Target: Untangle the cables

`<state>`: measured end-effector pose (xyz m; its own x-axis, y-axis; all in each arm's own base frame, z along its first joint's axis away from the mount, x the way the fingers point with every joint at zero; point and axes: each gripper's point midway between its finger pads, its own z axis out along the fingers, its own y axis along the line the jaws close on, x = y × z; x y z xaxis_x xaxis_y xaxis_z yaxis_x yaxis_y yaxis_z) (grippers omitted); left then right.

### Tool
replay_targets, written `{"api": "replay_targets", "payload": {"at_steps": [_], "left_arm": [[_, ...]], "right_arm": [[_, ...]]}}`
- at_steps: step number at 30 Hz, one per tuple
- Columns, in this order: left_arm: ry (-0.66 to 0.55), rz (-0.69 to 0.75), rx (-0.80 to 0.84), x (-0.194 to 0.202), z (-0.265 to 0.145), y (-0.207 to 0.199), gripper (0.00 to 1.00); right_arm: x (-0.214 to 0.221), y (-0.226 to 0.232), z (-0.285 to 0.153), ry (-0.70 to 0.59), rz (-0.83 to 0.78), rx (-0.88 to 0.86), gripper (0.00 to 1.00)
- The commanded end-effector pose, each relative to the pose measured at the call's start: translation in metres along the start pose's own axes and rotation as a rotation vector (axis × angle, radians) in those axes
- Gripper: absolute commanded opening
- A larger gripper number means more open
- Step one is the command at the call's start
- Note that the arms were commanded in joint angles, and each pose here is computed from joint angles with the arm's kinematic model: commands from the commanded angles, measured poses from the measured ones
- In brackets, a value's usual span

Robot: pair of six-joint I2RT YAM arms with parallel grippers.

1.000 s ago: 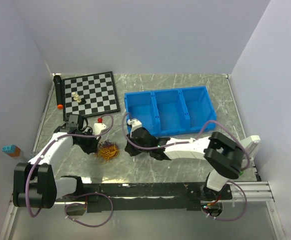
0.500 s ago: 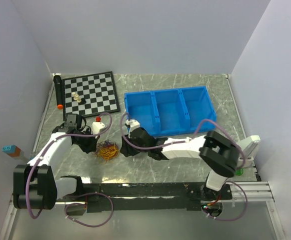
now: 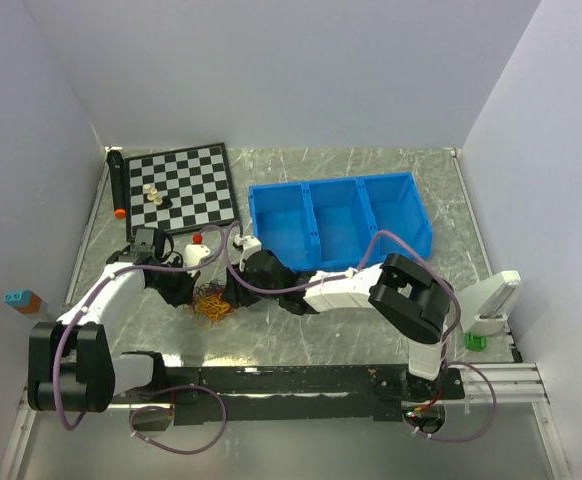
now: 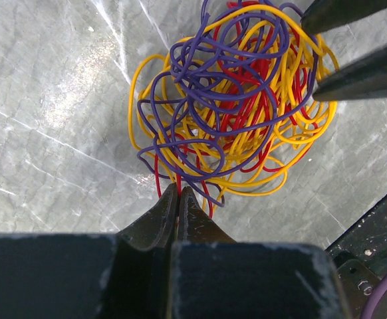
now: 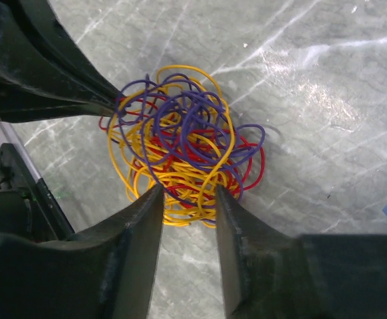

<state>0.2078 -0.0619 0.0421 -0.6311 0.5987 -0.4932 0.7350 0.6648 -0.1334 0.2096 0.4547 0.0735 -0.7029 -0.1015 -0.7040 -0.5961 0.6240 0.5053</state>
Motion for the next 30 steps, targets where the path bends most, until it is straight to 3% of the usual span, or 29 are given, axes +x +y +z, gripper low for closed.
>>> {"api": "replay_targets", "payload": {"at_steps": [1, 4, 11, 17, 30], "left_arm": [[-0.035, 0.016, 0.020, -0.008, 0.000, -0.001, 0.01], [-0.036, 0.019, 0.015, -0.008, -0.001, -0.001, 0.01], [-0.039, 0.021, 0.011, -0.009, -0.003, -0.001, 0.01], [-0.039, 0.020, 0.001, -0.009, -0.004, 0.000, 0.01], [-0.068, 0.036, -0.051, -0.017, -0.018, 0.006, 0.01]], "right_arm": [[-0.014, 0.014, 0.008, -0.038, -0.013, -0.030, 0.40], [-0.013, 0.011, 0.011, -0.032, -0.014, -0.019, 0.31], [-0.013, 0.009, 0.010, -0.039, -0.014, -0.009, 0.00], [-0.013, 0.006, -0.004, -0.047, -0.012, 0.003, 0.00], [0.001, -0.021, -0.088, -0.059, 0.034, 0.111, 0.00]]}}
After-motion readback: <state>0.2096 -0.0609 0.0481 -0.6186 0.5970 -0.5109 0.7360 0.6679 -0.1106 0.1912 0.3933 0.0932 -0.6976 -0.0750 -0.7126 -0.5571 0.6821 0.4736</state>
